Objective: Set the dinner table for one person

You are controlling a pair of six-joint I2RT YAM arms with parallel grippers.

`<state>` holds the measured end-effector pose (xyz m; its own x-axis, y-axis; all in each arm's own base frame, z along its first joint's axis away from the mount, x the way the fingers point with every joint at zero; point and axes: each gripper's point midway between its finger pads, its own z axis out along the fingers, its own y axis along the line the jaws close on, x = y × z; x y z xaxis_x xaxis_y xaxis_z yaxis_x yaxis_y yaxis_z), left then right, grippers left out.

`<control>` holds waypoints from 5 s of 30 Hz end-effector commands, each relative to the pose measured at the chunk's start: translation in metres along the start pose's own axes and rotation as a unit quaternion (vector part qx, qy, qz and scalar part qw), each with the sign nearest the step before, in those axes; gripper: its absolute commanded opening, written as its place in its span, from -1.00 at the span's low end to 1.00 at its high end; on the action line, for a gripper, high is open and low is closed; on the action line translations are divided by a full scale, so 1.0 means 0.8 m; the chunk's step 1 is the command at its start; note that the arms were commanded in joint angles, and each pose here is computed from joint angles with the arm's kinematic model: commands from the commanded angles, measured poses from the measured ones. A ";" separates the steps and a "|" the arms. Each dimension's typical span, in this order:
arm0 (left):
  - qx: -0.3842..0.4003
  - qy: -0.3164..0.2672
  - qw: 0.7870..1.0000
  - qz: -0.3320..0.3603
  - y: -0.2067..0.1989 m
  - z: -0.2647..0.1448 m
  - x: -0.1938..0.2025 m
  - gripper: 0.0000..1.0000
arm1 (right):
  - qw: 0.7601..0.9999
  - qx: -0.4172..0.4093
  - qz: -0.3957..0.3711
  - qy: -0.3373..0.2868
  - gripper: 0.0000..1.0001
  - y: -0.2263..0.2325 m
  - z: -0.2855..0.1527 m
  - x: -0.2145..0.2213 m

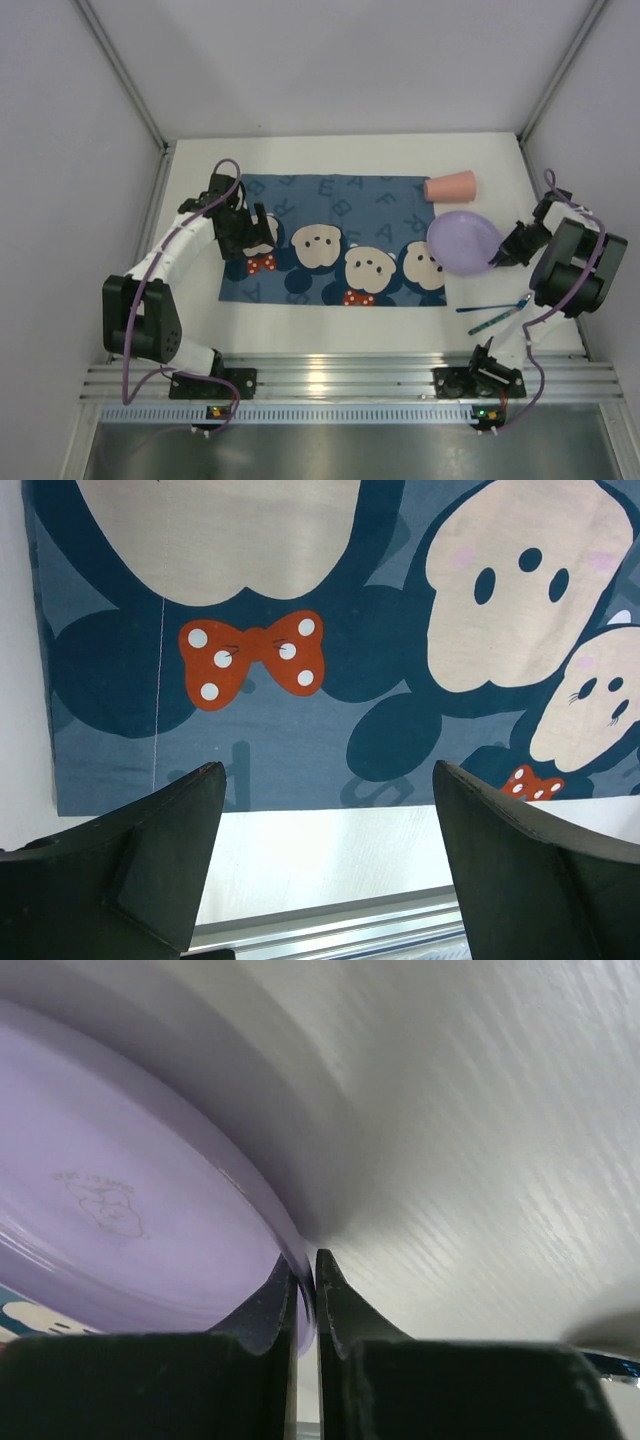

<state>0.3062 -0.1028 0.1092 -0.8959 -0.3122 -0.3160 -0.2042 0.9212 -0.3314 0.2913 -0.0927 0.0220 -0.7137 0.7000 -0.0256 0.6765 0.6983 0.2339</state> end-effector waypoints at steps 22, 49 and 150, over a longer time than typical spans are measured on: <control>-0.005 -0.058 0.998 -0.006 -0.019 -0.025 -0.052 0.78 | 0.919 -0.266 -0.286 -0.060 -1.00 0.338 -0.129 0.147; -0.034 -0.089 0.995 -0.030 0.004 -0.064 -0.032 0.79 | 0.892 -0.247 -0.372 -0.071 1.00 0.430 -0.112 0.155; -0.012 -0.062 0.998 -0.024 0.004 -0.031 -0.010 0.76 | 0.896 0.049 -0.419 -0.136 -0.57 0.402 -0.042 0.038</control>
<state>0.2934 -0.0885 0.1200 -0.8409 -0.3971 -0.3676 -0.2912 0.9046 -0.3112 0.4724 0.1404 0.1226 -0.9372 -0.0451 -0.3458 -0.0323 0.9986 -0.0425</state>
